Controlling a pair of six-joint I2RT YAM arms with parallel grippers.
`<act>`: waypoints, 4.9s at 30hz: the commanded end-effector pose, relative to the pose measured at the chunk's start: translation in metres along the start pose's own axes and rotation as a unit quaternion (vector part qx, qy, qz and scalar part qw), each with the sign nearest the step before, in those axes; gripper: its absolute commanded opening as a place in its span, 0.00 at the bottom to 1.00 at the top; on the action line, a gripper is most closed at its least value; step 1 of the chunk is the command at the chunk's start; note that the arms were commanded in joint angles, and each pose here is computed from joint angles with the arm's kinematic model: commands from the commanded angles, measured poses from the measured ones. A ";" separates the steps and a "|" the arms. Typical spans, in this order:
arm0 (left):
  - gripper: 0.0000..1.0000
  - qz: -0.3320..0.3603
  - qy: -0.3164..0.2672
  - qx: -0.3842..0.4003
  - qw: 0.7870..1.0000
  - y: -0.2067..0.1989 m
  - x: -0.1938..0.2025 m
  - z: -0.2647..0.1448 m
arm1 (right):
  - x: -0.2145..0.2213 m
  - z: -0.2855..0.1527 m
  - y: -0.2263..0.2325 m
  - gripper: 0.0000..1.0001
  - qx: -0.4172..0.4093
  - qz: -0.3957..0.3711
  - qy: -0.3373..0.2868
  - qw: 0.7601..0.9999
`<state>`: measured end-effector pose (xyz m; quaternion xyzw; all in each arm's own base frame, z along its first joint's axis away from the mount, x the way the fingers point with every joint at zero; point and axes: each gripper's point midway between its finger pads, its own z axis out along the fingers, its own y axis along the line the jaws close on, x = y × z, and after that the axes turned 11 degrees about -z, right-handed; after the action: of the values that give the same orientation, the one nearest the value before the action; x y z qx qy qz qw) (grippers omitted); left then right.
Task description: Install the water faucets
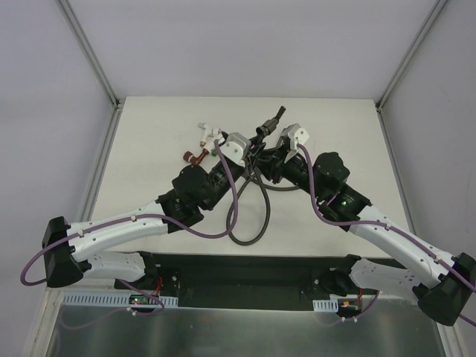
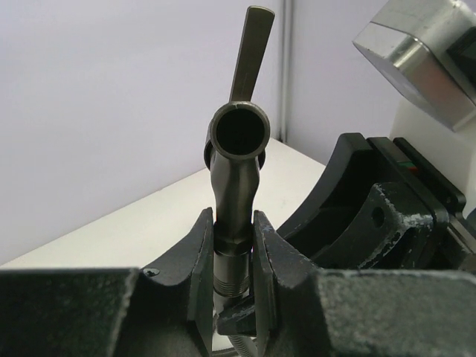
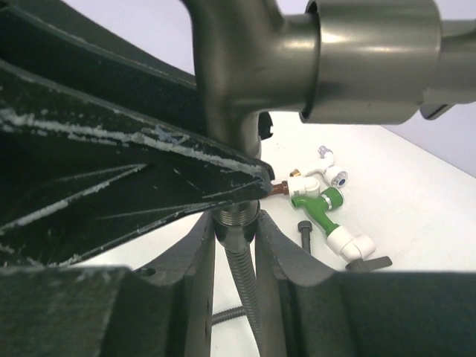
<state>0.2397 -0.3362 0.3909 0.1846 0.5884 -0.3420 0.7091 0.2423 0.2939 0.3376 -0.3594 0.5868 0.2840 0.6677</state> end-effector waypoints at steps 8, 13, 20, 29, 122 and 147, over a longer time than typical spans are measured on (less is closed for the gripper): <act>0.00 0.055 0.019 -0.046 0.997 -0.011 0.024 0.003 | -0.068 -0.008 -0.027 0.02 0.073 0.008 -0.106 0.992; 0.00 0.064 0.021 -0.057 0.996 -0.007 0.023 0.002 | -0.067 -0.009 -0.027 0.02 0.074 0.008 -0.101 0.992; 0.00 0.064 0.025 -0.046 0.997 -0.008 0.017 0.002 | -0.064 -0.006 -0.027 0.05 0.070 0.010 -0.097 0.993; 0.00 0.038 0.040 -0.042 0.998 0.000 0.016 -0.001 | -0.064 -0.005 -0.026 0.08 0.068 0.009 -0.096 0.993; 0.29 -0.076 0.111 0.282 0.950 0.003 -0.042 -0.028 | -0.054 0.000 0.048 0.02 -0.193 -0.041 -0.068 0.978; 0.00 -0.179 -0.032 0.193 0.964 0.025 -0.064 -0.039 | -0.050 0.004 0.046 0.02 -0.196 -0.033 -0.075 0.977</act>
<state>0.2303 -0.2843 0.3981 0.2164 0.5733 -0.5514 0.5661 0.2049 0.3241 0.3492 -0.4796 0.5028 0.3846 0.6077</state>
